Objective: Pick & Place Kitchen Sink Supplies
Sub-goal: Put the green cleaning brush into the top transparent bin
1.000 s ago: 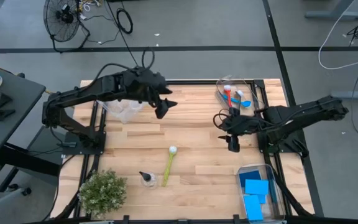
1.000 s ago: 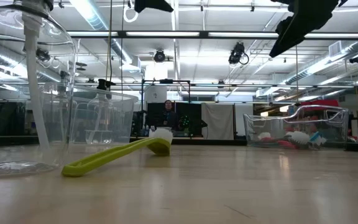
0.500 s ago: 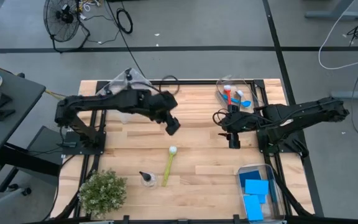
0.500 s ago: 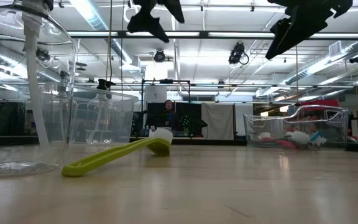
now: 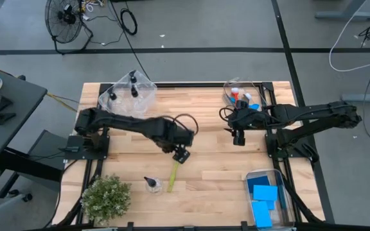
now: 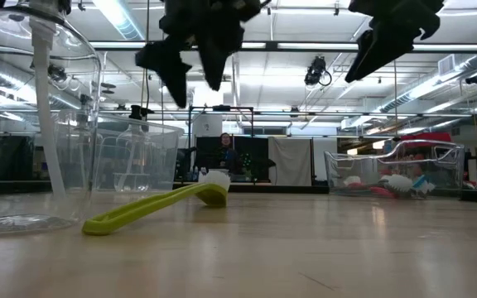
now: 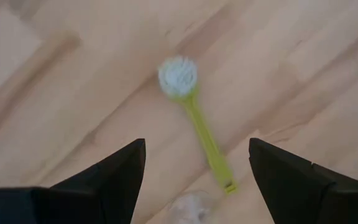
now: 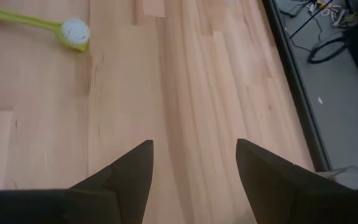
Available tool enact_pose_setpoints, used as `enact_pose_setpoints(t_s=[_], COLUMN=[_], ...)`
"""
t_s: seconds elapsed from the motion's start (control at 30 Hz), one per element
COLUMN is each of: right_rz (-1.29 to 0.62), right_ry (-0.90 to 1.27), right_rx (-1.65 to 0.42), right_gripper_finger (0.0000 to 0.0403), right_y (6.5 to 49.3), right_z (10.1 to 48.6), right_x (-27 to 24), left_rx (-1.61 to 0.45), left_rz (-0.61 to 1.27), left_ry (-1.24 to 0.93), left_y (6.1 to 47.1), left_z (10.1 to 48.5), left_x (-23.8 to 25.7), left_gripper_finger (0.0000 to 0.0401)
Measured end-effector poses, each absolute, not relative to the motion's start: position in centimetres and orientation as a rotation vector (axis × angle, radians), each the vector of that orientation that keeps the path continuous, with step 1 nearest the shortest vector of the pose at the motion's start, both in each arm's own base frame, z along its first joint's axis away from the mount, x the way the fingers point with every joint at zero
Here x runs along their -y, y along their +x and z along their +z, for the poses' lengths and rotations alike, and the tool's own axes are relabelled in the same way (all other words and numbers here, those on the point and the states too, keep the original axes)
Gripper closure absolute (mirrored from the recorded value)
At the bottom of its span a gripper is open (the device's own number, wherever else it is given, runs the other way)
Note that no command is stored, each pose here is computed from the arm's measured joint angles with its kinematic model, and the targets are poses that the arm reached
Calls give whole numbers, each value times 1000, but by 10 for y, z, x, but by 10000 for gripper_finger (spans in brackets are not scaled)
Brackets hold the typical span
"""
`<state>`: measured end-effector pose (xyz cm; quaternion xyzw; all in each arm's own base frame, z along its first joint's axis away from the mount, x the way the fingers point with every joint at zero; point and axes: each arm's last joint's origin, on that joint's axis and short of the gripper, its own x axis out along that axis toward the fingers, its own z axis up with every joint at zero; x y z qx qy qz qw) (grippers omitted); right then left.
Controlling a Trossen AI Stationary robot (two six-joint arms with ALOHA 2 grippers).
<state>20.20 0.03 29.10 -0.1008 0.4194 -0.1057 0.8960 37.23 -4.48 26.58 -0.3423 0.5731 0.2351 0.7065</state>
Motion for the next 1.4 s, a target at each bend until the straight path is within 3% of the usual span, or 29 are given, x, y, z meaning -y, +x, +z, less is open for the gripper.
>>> enact_pose_setpoints(t_s=[0.5, 1.2, 1.4], right_rz=[-285, -284, -284], right_ry=[-39, -31, -31], right_rx=[-762, -716, -716], right_gripper_finger=[172, 172, 172], right_y=[209, 213, 213], right_z=[296, 299, 299], right_x=[1, 1, 1], left_rx=[-1340, -1248, -1245], left_rz=[782, 894, 884], left_ry=[-797, -715, -764], left_y=[386, 406, 412], left_z=[201, 148, 142], left_x=[96, 98, 95], left_gripper_finger=[115, 115, 147])
